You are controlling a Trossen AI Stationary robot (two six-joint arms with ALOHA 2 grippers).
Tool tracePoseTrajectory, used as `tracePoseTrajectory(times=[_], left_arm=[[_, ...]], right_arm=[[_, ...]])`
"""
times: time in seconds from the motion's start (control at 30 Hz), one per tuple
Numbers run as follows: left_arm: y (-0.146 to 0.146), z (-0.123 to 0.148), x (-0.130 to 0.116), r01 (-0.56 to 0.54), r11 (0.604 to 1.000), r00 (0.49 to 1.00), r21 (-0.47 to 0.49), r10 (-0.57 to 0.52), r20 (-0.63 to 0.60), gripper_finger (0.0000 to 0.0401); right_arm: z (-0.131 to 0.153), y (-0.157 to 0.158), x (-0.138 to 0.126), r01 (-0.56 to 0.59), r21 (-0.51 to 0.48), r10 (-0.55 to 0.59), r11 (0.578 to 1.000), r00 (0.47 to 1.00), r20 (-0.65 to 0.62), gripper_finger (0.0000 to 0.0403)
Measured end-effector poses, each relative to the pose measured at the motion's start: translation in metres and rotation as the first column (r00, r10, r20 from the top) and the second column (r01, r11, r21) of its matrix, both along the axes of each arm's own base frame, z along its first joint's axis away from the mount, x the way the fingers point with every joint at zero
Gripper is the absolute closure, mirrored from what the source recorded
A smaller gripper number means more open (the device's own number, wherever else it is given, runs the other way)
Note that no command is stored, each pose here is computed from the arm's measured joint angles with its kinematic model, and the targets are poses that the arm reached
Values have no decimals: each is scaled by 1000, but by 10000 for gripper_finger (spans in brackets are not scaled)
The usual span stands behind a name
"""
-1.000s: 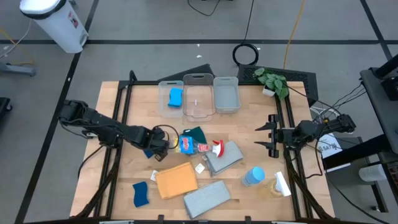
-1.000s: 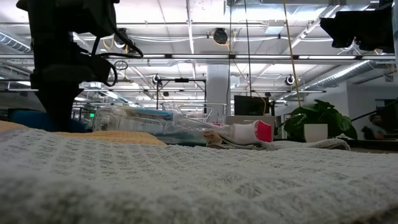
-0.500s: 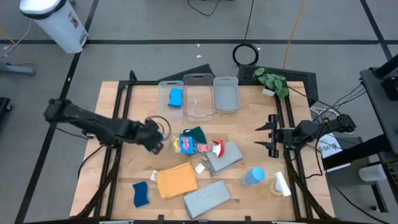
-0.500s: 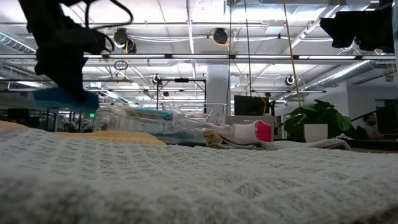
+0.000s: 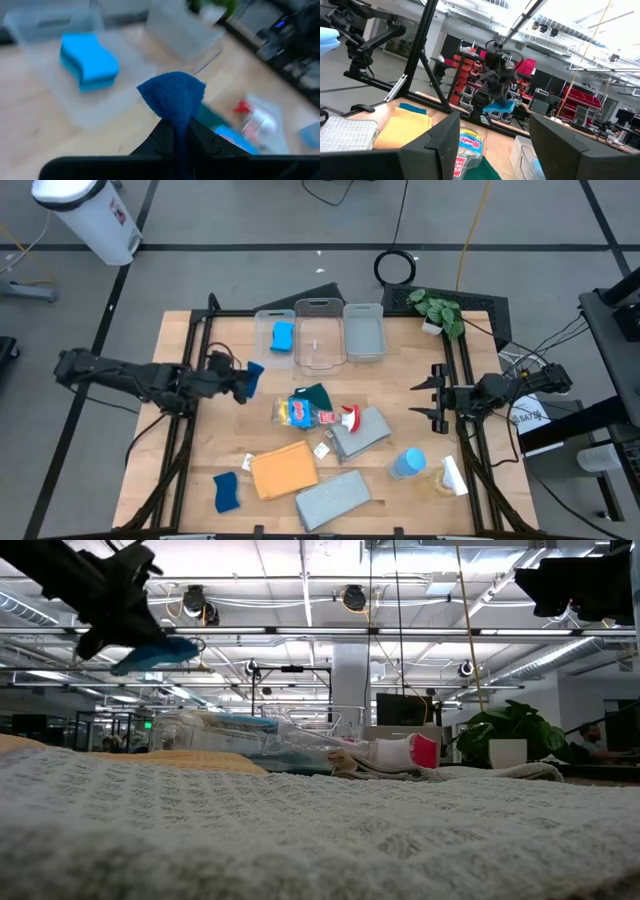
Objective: Pick & Place Kitchen Items
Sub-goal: Put the blue sponge into the white transparent bin
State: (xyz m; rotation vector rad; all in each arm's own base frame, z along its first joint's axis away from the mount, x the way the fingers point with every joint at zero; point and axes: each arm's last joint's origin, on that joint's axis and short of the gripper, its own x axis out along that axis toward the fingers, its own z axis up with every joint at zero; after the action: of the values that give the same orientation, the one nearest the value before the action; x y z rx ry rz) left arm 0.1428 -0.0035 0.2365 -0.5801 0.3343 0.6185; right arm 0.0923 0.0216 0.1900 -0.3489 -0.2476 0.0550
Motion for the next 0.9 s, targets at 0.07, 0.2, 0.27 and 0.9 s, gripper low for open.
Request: tracePoseTrajectory(times=[0.07,0.2,0.27,0.9], left_arm=[[3,6,3,3,999,999,41,-4,46,378],[12,14,9,-13,993,995,117,1,100,378],[18,16,11,-31,988,994,148,16,104,378],[69,19,22,-46,927,999,372,42,20,379]], right_arm=[[0,0,0,0,0,0,1000,1000,0,197],[0,0,0,0,0,0,1000,1000,0,195],[0,0,0,0,0,0,1000,1000,0,195],[0,0,0,0,0,0,1000,1000,0,196]])
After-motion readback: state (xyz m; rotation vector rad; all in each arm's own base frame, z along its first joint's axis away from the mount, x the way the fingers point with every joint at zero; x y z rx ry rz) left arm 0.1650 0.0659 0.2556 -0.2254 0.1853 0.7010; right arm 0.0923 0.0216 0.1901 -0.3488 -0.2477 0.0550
